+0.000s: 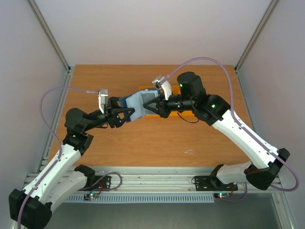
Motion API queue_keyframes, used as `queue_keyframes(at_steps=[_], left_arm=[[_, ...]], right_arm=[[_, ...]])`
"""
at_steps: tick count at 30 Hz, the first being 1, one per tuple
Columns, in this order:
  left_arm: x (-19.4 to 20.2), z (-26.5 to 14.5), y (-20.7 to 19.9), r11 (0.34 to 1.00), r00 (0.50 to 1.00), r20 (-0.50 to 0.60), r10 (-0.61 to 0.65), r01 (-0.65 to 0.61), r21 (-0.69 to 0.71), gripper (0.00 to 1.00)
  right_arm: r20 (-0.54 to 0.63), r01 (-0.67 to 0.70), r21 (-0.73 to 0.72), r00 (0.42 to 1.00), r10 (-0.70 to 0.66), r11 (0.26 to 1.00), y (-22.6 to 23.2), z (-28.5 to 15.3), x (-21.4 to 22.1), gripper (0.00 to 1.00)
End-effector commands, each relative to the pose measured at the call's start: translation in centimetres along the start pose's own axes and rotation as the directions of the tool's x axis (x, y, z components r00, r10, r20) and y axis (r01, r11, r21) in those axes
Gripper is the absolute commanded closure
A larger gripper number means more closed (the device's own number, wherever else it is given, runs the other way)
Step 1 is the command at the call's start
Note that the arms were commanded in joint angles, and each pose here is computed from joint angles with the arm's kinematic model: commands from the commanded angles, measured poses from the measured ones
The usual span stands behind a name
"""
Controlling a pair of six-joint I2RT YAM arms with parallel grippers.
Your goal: Take the credit cards out of the card holder
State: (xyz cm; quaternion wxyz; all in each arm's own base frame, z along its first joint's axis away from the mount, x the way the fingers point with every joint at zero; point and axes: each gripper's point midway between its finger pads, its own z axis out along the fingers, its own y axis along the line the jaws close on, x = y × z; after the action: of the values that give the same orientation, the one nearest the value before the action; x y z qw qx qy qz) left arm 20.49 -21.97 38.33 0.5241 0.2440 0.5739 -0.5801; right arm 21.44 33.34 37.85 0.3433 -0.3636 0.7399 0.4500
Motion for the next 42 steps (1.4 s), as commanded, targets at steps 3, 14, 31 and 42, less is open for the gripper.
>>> queue_keyframes(at_steps=[3,14,31,42], left_arm=[[0.1,-0.2,-2.1,0.994,0.998,-0.029,0.047,-0.044,0.100,0.19],[1.1,0.4,-1.6,0.993,0.995,-0.086,-0.043,0.052,0.106,0.04],[1.6,0.1,3.0,0.981,0.990,-0.018,-0.142,0.138,-0.133,1.00],[1.1,-0.2,3.9,0.968,0.979,0.063,-0.193,0.200,-0.154,1.00]], right_arm=[[-0.039,0.015,0.150,0.999,-0.009,0.989,-1.0,-2.7,1.0,0.99],[-0.043,0.008,0.084,0.999,-0.004,0.996,-0.1,-1.3,-0.2,0.99],[0.009,0.004,0.041,1.000,-0.005,0.999,-0.6,-2.1,0.4,0.72],[0.167,-0.037,-0.077,0.985,0.049,0.996,1.3,-6.7,-0.4,0.37]])
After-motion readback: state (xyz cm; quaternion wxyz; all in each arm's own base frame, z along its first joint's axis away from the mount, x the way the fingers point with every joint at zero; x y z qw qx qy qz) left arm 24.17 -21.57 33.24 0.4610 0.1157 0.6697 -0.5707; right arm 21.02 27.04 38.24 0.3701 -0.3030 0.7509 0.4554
